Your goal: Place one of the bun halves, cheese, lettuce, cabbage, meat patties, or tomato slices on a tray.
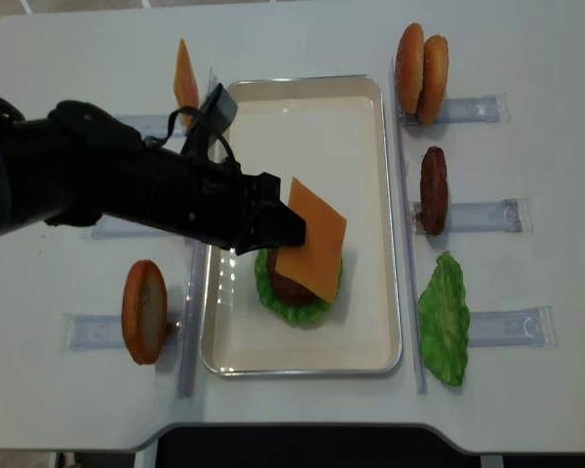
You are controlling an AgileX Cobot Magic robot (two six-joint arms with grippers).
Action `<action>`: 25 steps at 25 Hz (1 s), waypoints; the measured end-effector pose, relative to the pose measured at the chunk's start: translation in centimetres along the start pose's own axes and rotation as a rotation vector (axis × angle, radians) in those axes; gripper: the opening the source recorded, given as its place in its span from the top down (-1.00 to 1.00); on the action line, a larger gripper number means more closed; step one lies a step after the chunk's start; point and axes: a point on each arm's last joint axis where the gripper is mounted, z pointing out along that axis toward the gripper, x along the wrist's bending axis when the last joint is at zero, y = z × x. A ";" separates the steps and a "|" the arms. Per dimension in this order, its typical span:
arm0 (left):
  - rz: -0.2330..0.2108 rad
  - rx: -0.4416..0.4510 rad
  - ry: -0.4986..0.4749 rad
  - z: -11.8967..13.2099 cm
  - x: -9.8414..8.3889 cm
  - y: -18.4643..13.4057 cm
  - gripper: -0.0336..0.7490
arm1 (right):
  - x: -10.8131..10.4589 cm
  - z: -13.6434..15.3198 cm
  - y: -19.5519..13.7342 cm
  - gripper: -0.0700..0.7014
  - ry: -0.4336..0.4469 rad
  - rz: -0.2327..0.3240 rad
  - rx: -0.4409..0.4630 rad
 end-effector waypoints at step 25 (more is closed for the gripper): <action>0.025 0.032 0.081 1.1 1.6 0.0 0.83 | 0.0 0.0 0.0 -0.12 0.000 0.001 0.000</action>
